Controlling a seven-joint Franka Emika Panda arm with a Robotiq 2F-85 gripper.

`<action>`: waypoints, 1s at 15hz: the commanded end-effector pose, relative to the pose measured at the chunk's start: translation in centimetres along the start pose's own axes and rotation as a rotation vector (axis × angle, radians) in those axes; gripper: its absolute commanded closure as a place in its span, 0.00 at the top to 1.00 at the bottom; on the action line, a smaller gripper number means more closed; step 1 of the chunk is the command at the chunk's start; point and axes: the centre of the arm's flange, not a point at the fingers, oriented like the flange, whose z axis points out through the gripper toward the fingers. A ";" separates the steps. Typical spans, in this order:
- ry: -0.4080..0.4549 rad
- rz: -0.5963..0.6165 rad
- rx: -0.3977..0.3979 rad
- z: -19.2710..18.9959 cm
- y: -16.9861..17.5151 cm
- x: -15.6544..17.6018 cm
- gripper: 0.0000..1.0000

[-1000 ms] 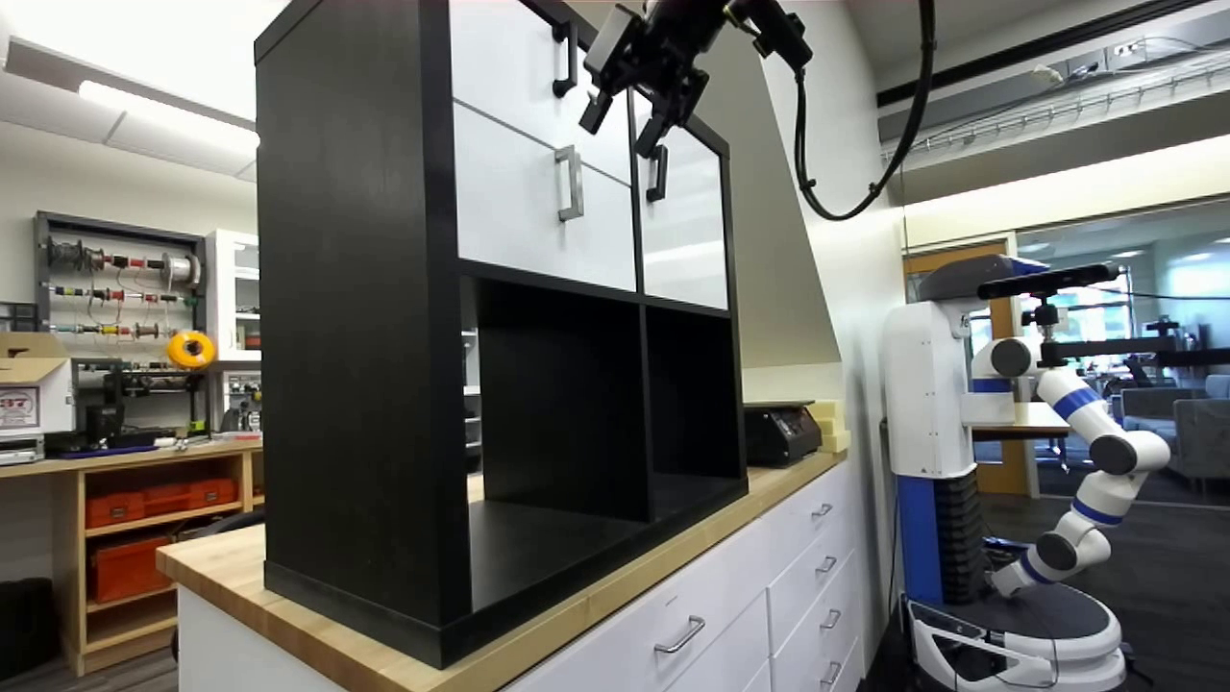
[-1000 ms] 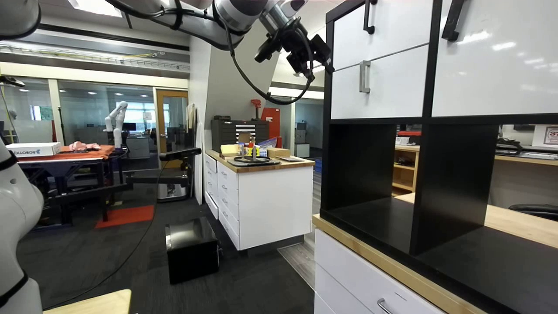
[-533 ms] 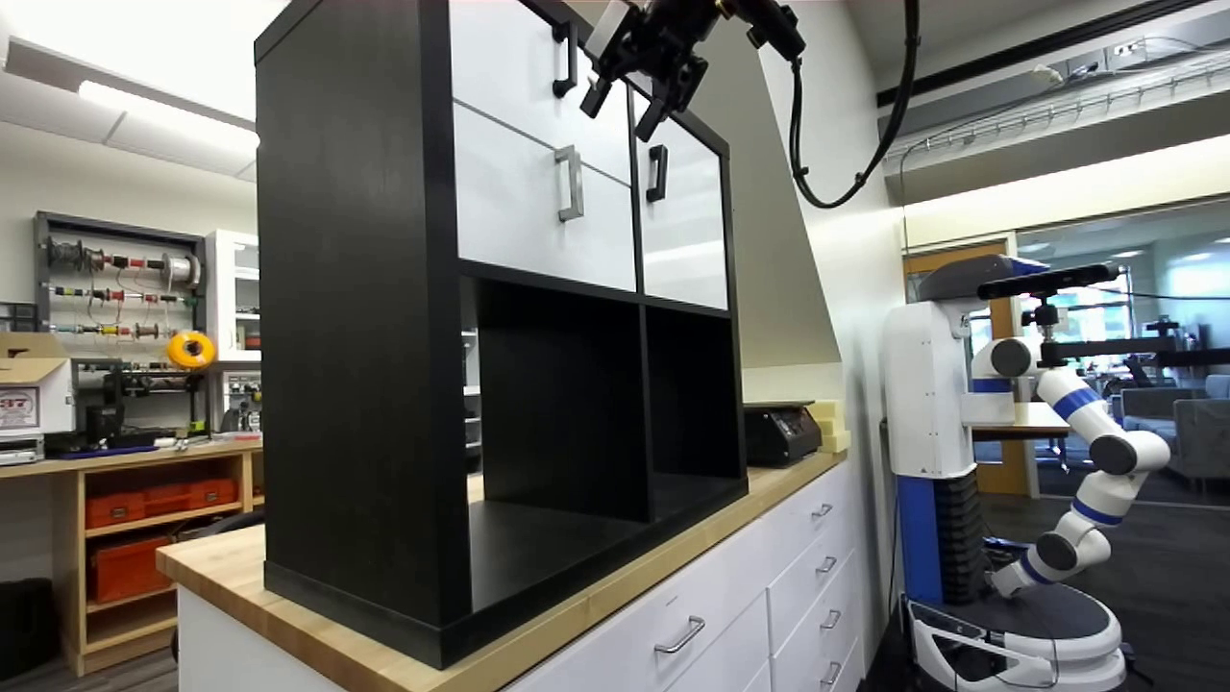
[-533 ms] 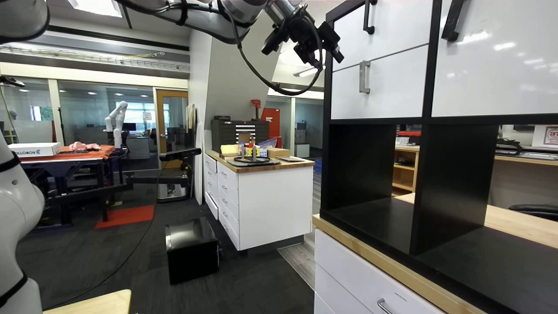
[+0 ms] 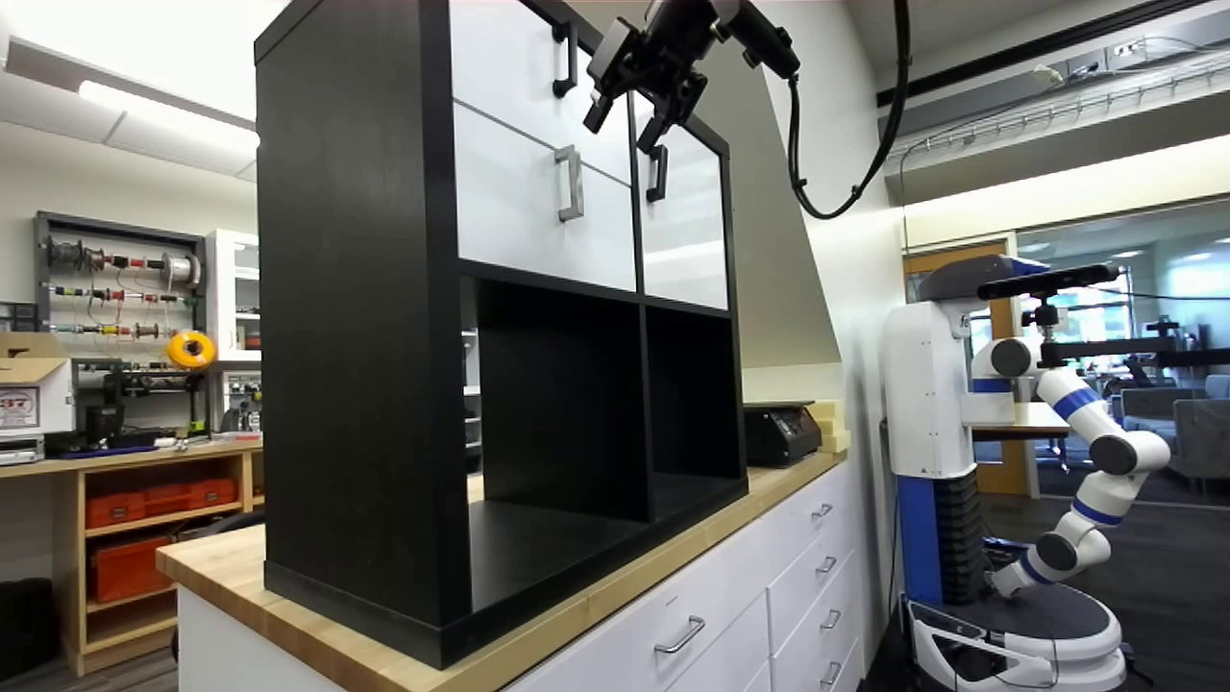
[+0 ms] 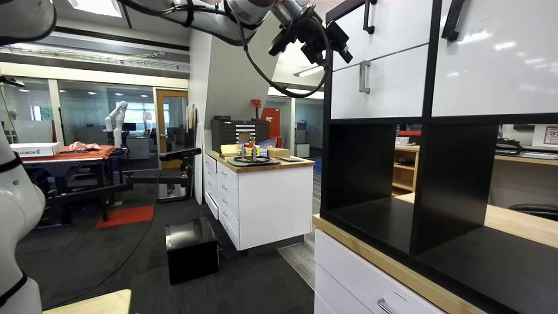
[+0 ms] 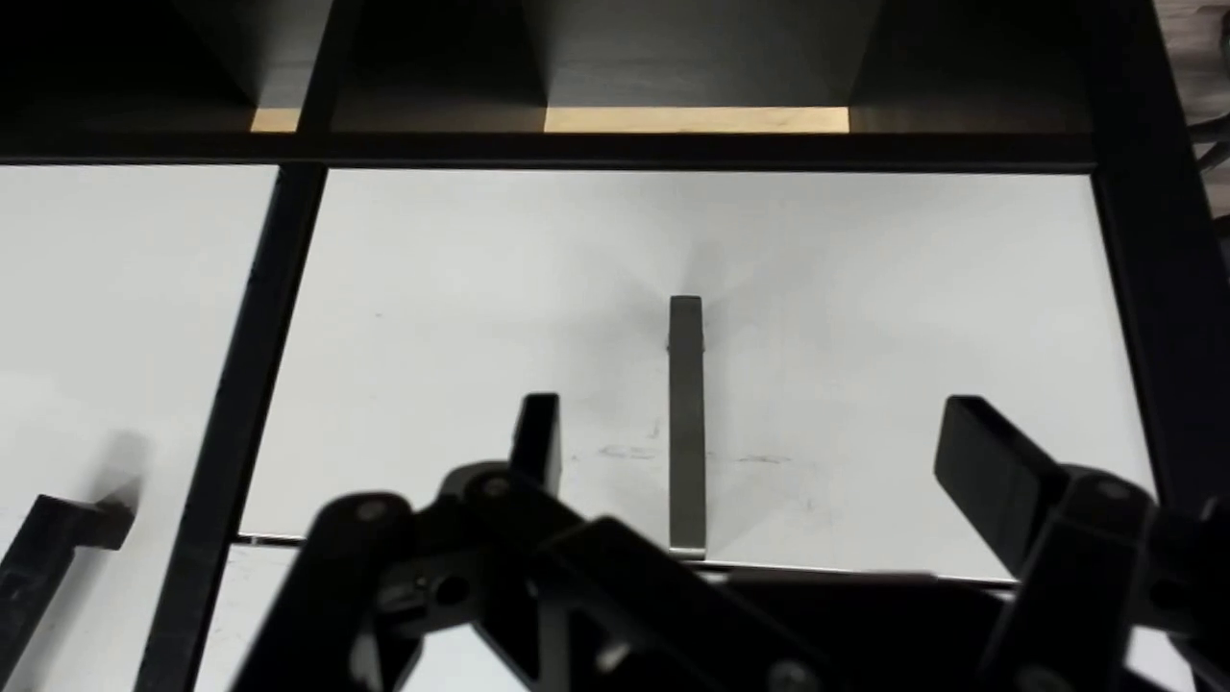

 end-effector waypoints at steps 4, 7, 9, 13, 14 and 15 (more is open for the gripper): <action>0.040 0.018 -0.006 0.5 0.4 0.8 1.00; 0.044 0.022 -0.004 1.2 0.9 0.8 1.00; 0.045 0.024 -0.003 1.9 1.1 0.8 1.00; 0.038 0.026 -0.005 3.2 1.4 0.7 1.00; 0.039 0.025 -0.003 3.2 1.3 0.8 1.00; 0.039 0.025 -0.002 3.3 1.2 0.9 1.00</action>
